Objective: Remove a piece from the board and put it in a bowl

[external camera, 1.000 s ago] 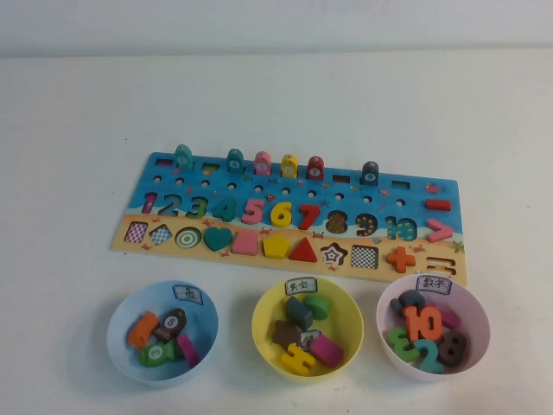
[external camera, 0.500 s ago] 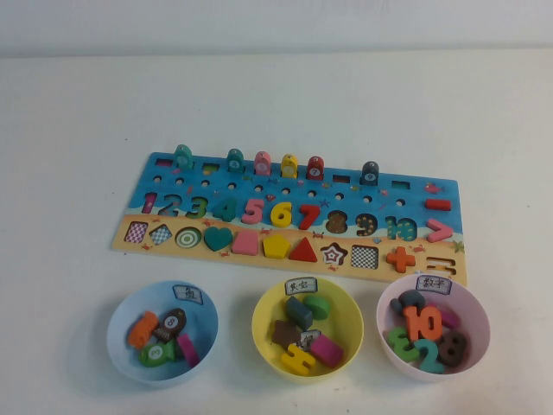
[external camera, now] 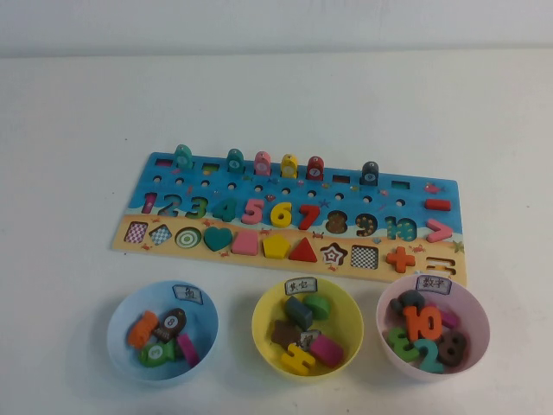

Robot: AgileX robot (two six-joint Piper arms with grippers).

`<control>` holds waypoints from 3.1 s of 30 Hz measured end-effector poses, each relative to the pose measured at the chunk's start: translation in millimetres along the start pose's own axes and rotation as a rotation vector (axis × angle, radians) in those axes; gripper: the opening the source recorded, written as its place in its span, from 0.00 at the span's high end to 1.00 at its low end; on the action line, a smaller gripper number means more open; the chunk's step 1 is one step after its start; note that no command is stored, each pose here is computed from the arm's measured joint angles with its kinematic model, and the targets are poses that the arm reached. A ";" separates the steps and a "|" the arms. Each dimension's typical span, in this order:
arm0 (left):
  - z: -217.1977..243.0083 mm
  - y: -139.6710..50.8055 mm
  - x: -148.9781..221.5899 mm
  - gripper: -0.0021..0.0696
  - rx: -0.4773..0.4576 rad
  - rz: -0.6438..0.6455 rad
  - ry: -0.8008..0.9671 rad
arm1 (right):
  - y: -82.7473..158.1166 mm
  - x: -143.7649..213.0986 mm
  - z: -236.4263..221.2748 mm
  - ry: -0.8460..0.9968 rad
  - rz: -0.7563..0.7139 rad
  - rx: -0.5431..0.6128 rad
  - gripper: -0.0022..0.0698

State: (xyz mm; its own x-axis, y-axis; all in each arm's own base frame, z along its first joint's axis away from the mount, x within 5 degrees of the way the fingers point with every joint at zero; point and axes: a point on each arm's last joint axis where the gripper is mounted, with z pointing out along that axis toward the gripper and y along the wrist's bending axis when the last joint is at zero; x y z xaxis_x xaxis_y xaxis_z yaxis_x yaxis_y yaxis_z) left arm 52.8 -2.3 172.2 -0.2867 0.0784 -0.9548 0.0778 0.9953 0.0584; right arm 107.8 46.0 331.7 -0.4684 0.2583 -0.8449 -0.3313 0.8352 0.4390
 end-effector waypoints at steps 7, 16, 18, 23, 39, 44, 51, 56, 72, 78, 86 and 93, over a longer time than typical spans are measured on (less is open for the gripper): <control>0.0 0.0 0.0 0.98 0.000 0.000 0.000 | 2.0 -79.6 61.0 0.441 -0.218 -0.037 0.99; 0.0 0.0 0.0 0.98 0.000 0.000 0.000 | 7.4 -110.7 187.1 0.787 -0.555 -0.020 0.99; 0.0 0.0 0.0 0.98 0.000 0.000 0.000 | 12.9 -107.3 219.4 0.826 -0.654 0.015 0.99; 0.0 0.0 0.0 0.98 0.000 0.000 0.000 | 27.4 -89.7 278.9 0.878 -0.840 0.010 0.99; 0.0 0.0 0.0 0.98 0.000 0.000 0.000 | 57.6 -1.6 344.5 1.048 -0.934 -0.257 0.61; 0.0 0.0 0.0 0.98 0.000 0.000 0.000 | 59.8 12.2 351.8 1.078 -0.914 -0.257 0.44; 0.0 0.0 0.0 0.98 0.000 0.000 0.000 | 56.9 37.9 365.2 1.138 -0.895 -0.251 0.41; 0.0 0.0 0.0 0.98 0.000 0.000 0.000 | 52.2 42.2 373.5 1.112 -0.857 -0.169 0.42; 0.0 0.0 0.0 0.98 0.000 0.000 0.000 | 56.0 56.0 383.6 1.083 -0.847 -0.115 0.45; 0.0 0.0 0.0 0.98 0.000 0.000 0.000 | 54.5 57.6 385.7 1.078 -0.836 -0.099 0.45; 0.0 0.0 0.0 0.98 0.000 0.000 0.000 | 54.2 57.6 385.7 1.078 -0.832 -0.079 0.55; 0.0 0.0 0.0 0.98 0.000 0.000 0.000 | 53.8 57.8 384.9 1.089 -0.833 -0.077 0.55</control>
State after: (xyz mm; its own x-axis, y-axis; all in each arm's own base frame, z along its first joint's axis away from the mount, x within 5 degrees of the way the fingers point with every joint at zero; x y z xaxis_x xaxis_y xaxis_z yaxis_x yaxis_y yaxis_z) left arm 52.8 -2.3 172.2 -0.2867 0.0784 -0.9548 0.0778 0.9953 0.0584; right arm 378.2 292.7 188.9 -0.4989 -0.8394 -0.2156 -0.8559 0.5163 -0.0292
